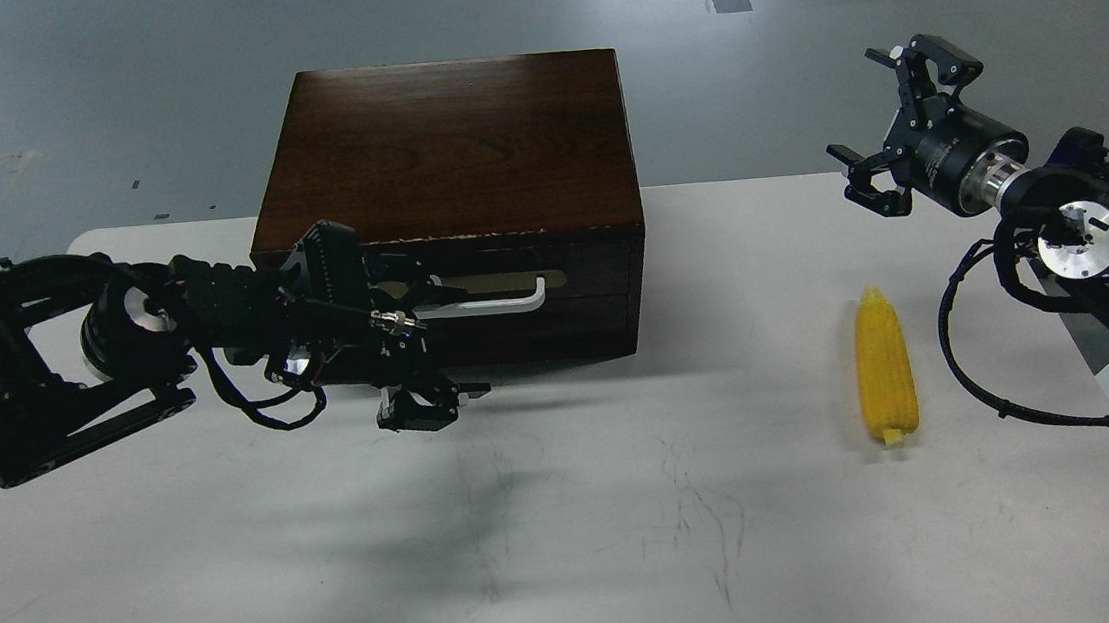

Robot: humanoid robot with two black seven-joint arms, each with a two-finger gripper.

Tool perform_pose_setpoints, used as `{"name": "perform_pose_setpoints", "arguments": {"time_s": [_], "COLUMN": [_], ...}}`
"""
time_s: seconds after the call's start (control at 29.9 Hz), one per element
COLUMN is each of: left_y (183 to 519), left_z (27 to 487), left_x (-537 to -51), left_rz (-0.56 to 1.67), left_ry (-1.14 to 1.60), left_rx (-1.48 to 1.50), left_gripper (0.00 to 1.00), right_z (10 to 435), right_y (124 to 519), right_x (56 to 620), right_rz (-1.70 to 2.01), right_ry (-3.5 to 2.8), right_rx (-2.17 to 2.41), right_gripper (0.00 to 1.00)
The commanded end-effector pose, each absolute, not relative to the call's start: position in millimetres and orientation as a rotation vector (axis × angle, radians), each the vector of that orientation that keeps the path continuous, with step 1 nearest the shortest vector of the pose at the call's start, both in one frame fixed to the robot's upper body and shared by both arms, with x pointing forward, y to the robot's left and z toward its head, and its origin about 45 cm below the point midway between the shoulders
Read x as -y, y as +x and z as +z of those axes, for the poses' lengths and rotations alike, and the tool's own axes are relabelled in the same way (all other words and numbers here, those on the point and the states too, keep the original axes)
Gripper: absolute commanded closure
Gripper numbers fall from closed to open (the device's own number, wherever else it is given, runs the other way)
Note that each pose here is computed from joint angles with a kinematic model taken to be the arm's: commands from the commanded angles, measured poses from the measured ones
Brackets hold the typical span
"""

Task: Put corn in drawer with both arms
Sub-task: 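Adjust the left gripper's hold on the drawer handle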

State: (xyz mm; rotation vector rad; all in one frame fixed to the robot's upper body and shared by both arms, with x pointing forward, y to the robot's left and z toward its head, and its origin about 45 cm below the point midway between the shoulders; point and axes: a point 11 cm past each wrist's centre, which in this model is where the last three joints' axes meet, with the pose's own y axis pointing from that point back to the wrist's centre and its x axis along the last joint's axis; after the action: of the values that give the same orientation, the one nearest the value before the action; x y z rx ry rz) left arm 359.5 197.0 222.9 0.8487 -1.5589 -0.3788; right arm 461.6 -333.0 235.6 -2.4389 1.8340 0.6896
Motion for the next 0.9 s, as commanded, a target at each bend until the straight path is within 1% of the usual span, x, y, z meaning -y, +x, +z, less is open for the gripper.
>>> {"name": "perform_pose_setpoints", "arguments": {"time_s": [0.0, 0.53, 0.87], "left_y": [358.7, 356.0, 347.4], "left_z": [222.5, 224.9, 218.5], "left_x": [-196.3, -189.2, -188.6], "left_rz": [-0.393, -0.423, -0.450], "left_ry": [0.849, 0.831, 0.817], "left_rx": [1.561, 1.576, 1.562], "left_gripper": [0.02, 0.02, 0.02], "right_z": [233.8, 232.3, 231.6], "right_y": [460.8, 459.7, 459.3], "right_x": [333.3, 335.1, 335.3], "right_rz": [0.694, 0.699, 0.701], "right_ry": [-2.439, -2.433, -2.433], "right_rx": [-1.836, -1.841, -1.842], "right_gripper": [0.00, 0.00, 0.00]}}
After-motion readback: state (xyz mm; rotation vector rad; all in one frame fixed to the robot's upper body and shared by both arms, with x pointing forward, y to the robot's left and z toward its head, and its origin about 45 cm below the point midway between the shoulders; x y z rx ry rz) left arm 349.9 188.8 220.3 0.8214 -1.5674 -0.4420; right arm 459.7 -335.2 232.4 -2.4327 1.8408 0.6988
